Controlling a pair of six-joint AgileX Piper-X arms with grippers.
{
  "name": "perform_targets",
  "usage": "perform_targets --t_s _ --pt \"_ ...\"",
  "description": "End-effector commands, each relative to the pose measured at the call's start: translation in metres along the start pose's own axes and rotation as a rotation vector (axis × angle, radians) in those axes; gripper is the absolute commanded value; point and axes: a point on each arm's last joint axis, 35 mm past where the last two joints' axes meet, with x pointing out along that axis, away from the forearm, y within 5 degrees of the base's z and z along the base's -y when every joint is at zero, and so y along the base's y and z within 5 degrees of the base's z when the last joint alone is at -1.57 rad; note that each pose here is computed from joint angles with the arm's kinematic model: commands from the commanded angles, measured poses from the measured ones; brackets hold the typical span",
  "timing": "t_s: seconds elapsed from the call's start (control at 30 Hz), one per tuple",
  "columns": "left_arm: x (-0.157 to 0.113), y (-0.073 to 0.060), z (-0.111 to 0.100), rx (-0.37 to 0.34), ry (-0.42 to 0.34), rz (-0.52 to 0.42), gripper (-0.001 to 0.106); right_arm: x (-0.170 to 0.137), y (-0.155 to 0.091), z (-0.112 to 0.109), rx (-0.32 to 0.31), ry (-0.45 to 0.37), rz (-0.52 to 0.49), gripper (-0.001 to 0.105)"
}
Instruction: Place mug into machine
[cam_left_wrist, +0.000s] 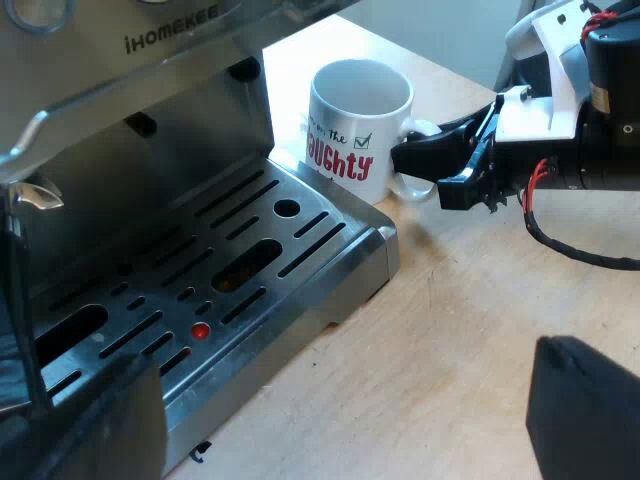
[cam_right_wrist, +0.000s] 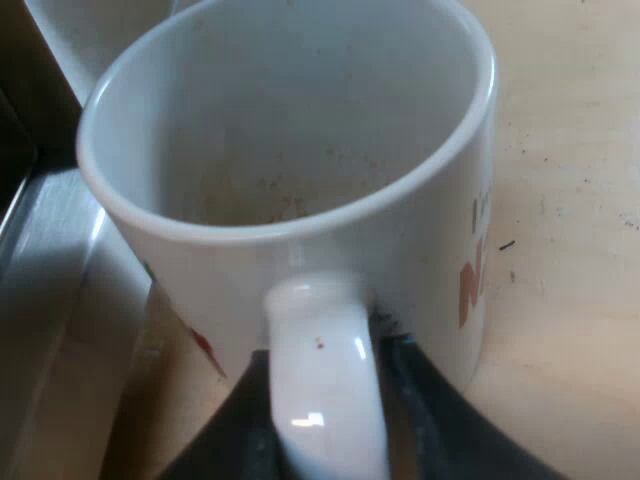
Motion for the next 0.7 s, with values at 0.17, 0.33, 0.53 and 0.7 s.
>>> perform_targets --t_s 0.17,0.33,0.53,0.7 --pt "0.003 0.001 -0.007 -0.001 0.013 -0.007 0.077 -0.002 -0.001 0.007 0.0 -0.016 0.001 0.0" --pt "0.003 0.001 -0.007 0.001 0.009 -0.008 0.077 -0.014 0.004 0.019 -0.069 -0.009 0.008 0.0" --pt "-0.006 -0.003 -0.002 0.009 -0.025 -0.012 0.077 -0.037 0.004 0.035 -0.107 0.021 -0.024 0.0" --pt "-0.032 -0.016 0.003 0.048 -0.111 -0.024 0.077 -0.064 -0.002 0.052 -0.144 0.024 -0.025 0.0"
